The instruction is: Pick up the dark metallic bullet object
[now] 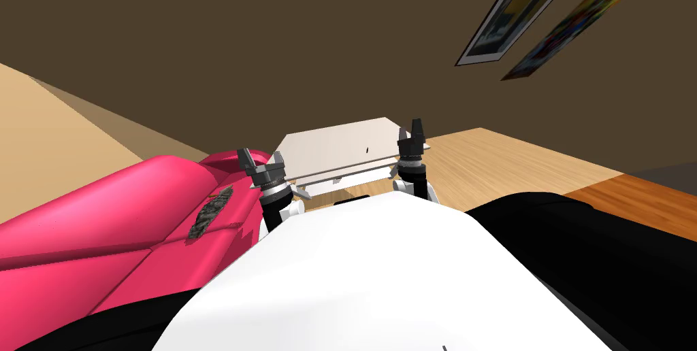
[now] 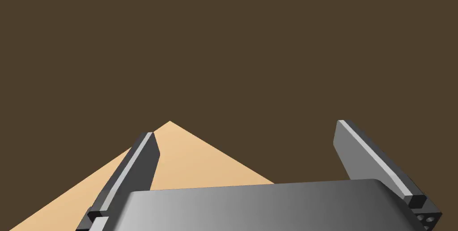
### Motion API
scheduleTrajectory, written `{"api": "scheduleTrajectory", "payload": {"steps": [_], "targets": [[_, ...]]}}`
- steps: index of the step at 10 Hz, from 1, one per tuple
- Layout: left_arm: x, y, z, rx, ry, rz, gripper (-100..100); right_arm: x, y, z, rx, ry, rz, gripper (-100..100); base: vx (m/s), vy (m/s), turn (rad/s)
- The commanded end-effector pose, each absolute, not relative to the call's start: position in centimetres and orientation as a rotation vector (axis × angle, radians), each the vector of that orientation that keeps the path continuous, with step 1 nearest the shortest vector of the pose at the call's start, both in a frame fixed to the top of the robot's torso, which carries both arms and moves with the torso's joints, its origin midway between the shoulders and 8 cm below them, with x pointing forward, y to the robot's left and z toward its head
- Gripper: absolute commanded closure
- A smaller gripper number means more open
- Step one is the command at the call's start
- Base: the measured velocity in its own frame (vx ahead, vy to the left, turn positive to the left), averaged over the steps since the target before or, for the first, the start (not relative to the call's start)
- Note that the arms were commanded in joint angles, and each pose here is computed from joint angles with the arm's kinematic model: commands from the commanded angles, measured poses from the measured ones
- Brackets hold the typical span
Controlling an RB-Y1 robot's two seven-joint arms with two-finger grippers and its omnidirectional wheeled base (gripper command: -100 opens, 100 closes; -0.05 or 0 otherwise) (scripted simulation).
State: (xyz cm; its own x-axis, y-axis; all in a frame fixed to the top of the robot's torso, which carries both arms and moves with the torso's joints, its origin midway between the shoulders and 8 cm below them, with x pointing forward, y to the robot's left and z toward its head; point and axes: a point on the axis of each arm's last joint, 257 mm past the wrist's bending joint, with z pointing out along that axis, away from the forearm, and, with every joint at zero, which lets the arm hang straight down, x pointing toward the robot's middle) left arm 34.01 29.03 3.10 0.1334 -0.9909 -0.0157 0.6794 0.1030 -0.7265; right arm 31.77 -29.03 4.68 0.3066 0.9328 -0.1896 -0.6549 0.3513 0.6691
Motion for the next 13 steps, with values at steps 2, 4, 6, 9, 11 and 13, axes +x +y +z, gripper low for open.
{"api": "scheduleTrajectory", "payload": {"steps": [2, 4, 6, 9, 11, 13], "targets": [[34.0, 29.0, 3.1, -0.654, 0.594, -1.345, 0, 32.7, -29.1, 3.7, 0.509, 0.693, 1.105, -100, 0.005, 0.032, 0.026], [34.0, 29.0, 3.1, -0.654, 0.593, -1.345, 0, 34.0, -29.8, 2.2, 0.511, 0.771, 1.080, -100, 0.014, 0.084, 0.046], [34.0, 29.0, 3.1, -0.654, 0.593, -1.345, 0, 35.5, -31.2, 0.1, 0.534, 0.857, 1.039, -100, 0.021, 0.099, 0.077], [34.0, 29.0, 3.1, -0.654, 0.593, -1.345, 0, 37.2, -33.5, -2.5, 0.580, 0.947, 0.979, -100, 0.026, 0.093, 0.082], [34.0, 29.0, 3.1, -0.654, 0.593, -1.345, 0, 38.7, -36.6, -5.1, 0.634, 1.027, 0.905, -100, 0.024, 0.097, 0.106], [34.0, 29.0, 3.1, -0.654, 0.593, -1.345, 0, 39.4, -38.6, -6.8, 0.679, 1.068, 0.854, -100, 0.013, 0.077, 0.077]]}}
